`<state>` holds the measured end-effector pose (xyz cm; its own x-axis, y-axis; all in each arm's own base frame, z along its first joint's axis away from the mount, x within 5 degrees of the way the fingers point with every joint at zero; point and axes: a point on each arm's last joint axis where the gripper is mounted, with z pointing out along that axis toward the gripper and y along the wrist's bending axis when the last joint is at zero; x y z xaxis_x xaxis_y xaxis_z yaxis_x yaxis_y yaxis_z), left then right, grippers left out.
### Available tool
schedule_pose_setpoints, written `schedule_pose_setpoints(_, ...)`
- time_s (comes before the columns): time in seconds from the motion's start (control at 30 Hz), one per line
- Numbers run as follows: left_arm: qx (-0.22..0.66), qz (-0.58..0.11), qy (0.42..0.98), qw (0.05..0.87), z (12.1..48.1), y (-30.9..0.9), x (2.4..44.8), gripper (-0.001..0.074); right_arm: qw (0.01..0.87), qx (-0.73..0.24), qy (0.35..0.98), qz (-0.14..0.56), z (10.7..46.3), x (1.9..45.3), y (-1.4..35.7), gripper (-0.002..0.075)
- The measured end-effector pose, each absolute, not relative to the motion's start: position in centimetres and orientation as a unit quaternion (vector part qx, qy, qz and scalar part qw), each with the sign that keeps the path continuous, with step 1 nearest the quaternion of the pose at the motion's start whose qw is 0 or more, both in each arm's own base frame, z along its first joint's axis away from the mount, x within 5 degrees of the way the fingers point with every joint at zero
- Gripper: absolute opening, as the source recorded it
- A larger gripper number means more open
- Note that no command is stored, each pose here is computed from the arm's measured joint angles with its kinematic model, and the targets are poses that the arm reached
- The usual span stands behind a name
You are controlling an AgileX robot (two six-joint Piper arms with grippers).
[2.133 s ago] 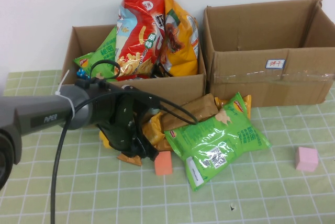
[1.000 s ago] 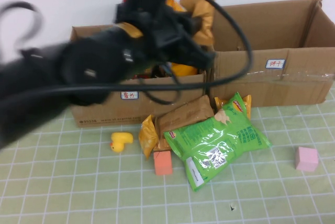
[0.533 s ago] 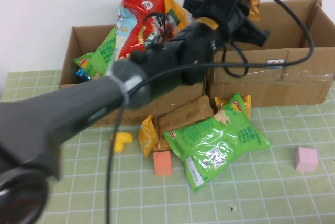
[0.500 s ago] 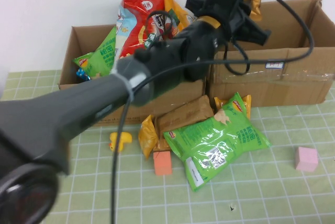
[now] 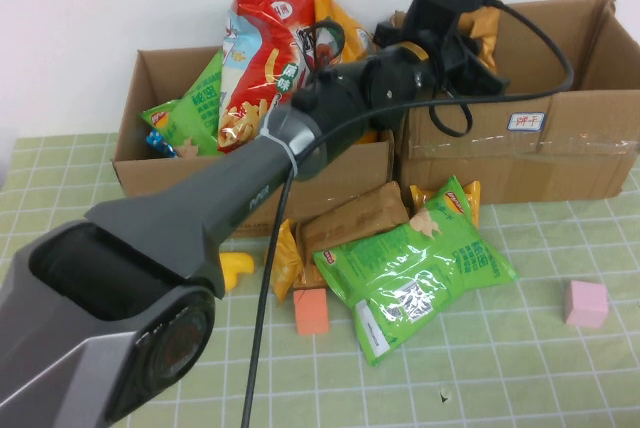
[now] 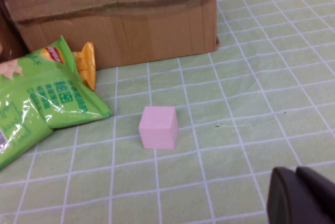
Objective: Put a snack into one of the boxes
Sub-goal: Place the biscuit in the biscuit box, then pick up the biscuit
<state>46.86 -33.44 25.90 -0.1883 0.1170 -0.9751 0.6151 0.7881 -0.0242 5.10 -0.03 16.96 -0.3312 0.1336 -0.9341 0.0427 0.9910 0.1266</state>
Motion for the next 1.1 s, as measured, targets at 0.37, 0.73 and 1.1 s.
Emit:
schedule_pose_setpoints(0.37, 0.237, -0.208, 0.733, 0.603, 26.4, -32.9, 47.3, 0.0053, 0.575, 0.054, 0.815, 0.039, 16.9, 5.1, 0.0, -0.0002)
schedule_pose_setpoints(0.73, 0.275, -0.211, 0.779, 0.522, 24.9, -32.4, 47.1, 0.0516, 0.575, 0.054, 0.815, 0.039, 16.9, 5.1, 0.0, -0.0002)
schedule_pose_setpoints(1.1, 0.351, -0.152, 0.788, 0.482, 35.0, -26.9, 43.8, 0.0199, 0.575, 0.054, 0.815, 0.039, 16.9, 5.1, 0.0, -0.0002)
